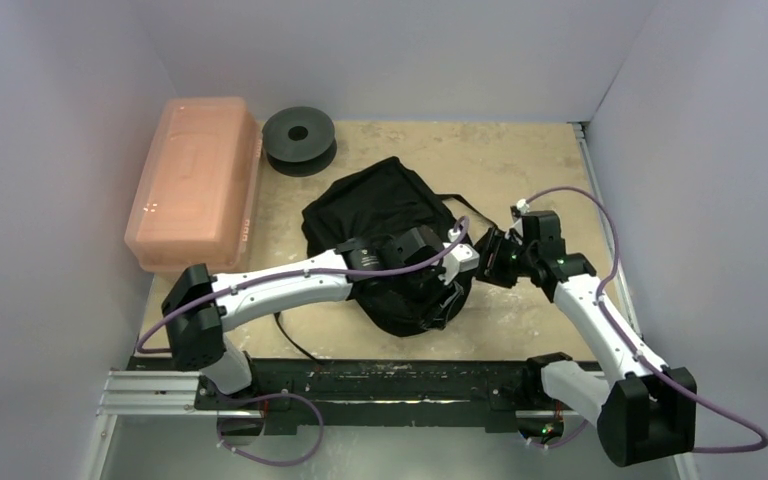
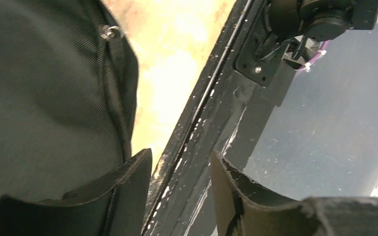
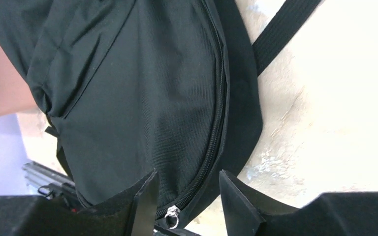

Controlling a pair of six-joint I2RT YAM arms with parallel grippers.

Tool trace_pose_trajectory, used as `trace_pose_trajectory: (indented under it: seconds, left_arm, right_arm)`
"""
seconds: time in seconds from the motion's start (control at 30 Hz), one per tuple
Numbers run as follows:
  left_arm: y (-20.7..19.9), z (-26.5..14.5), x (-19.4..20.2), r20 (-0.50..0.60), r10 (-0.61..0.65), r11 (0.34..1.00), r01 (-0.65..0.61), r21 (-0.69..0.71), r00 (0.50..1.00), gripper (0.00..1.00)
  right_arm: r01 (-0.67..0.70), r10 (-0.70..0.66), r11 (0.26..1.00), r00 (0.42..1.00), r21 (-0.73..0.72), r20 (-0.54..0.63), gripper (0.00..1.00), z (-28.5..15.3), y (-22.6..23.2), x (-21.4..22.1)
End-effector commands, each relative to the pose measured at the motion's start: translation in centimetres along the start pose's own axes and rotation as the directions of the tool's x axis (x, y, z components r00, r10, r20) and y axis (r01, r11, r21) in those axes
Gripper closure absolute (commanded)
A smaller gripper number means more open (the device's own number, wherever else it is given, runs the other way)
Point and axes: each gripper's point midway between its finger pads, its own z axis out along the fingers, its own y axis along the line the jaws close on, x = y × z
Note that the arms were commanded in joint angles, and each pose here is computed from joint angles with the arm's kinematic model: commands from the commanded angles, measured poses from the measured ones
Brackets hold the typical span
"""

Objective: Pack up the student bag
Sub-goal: Zip the student bag at the center of the board.

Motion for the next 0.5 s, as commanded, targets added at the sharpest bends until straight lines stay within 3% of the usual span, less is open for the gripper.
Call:
trace_pose_trajectory:
  seconds: [0.0, 0.1, 0.2, 0.3, 0.47]
  left_arm:
    - [-2.6, 1.2, -2.0, 0.007, 0.039, 0.988, -0.040, 0.147, 0.999, 0.52]
    - [-3.1, 2.3, -2.1, -0.029, 0.033, 0.982, -0.027, 0.186, 0.999, 0.51]
    - [-2.6, 3.4, -2.3, -0.046, 0.022, 0.986, -0.014, 0.163, 0.999, 0.46]
    - [-1.1, 4.2, -2.5, -0.056, -0.004, 0.997, 0.008, 0.079, 0.998, 0.42]
    - [1.5, 4.0, -3.0, -0.023, -0.105, 0.994, 0.104, -0.018, 0.994, 0.41]
  right_arm:
    - [-0.141, 0.130, 0.985, 0.986, -0.096, -0.105, 0.50, 0.6, 1.0, 3.1]
    - [-0.171, 0.163, 0.980, 0.983, -0.099, -0.084, 0.66, 1.1, 0.6, 3.2]
    - [-0.178, 0.168, 0.976, 0.982, -0.127, -0.090, 0.69, 1.4, 1.0, 3.2]
    - [-0.184, 0.172, 0.972, 0.981, -0.145, -0.093, 0.99, 1.2, 1.4, 3.2]
    - [-0.142, 0.128, 0.974, 0.988, -0.178, -0.089, 1.00, 0.3, 1.8, 3.6]
